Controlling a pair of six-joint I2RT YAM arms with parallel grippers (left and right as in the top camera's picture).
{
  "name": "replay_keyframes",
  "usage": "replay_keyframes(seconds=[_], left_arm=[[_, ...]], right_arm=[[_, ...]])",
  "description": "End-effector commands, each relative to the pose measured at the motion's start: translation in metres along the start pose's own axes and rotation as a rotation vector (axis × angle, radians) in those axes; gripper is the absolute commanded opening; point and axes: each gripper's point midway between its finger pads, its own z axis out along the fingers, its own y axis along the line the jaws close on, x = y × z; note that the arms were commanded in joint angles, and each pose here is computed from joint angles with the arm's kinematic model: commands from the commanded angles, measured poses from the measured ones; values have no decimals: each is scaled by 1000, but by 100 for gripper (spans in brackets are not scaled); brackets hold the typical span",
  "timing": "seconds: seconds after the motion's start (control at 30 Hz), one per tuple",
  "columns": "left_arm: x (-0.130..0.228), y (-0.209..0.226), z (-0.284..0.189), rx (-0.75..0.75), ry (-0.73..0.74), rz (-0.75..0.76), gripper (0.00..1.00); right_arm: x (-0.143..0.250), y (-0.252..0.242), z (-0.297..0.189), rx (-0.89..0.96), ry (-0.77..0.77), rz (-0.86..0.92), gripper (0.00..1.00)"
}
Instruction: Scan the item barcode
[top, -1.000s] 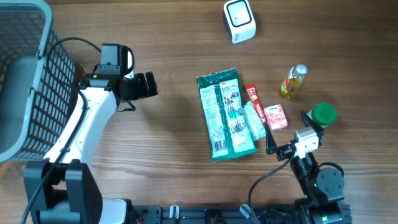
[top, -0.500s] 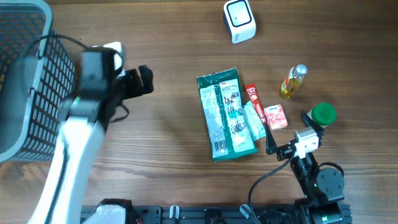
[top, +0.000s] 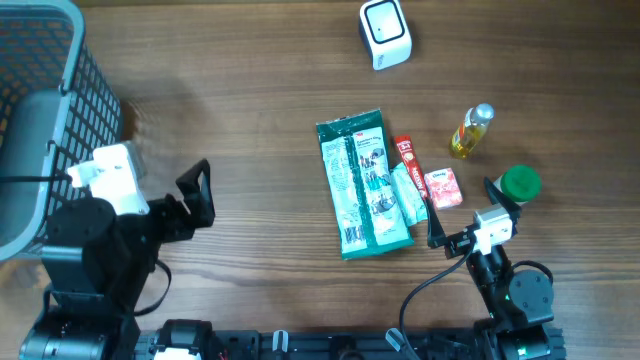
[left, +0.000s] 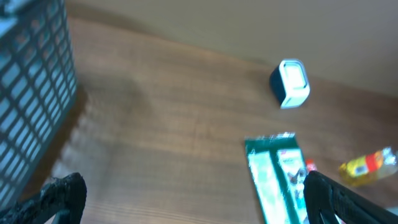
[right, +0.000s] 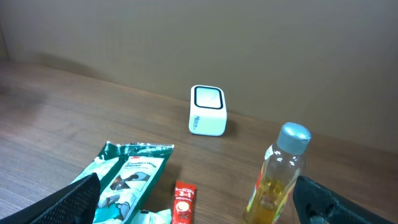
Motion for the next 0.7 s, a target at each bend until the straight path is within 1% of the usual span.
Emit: replay_keyframes(seconds=[0.0, 0.07, 0.13, 0.2, 0.3, 0.37, 0.43, 0.57, 0.63, 0.67], left_arm=[[29, 5, -1, 5, 46, 8, 100], [39, 8, 6, 18, 5, 7, 100], [34, 2, 13, 80, -108, 10, 100], [14, -12, 7, 182, -311, 19, 100], [-19, -30, -25, 324, -630, 47, 100], [-29, -37, -48, 392, -796, 66, 100], [-31, -41, -70, 454, -953, 89, 100], [-17, -36, -75, 478, -1051, 97, 100], [-10, -34, -64, 473, -1030, 95, 100], [0, -33, -47, 469, -989, 95, 100]], right_arm=[[-3, -2, -1, 10, -12, 11, 100], [-2, -2, -1, 10, -12, 11, 100], [-3, -2, -1, 10, -12, 11, 100], [-2, -2, -1, 10, -12, 11, 100], [-3, -2, -1, 10, -12, 11, 100], [-3, -2, -1, 10, -12, 11, 100], [-3, -2, -1, 10, -12, 11, 100], [-2, -2, -1, 10, -12, 11, 100], [-2, -2, -1, 10, -12, 11, 99], [-3, -2, -1, 10, -12, 11, 100]])
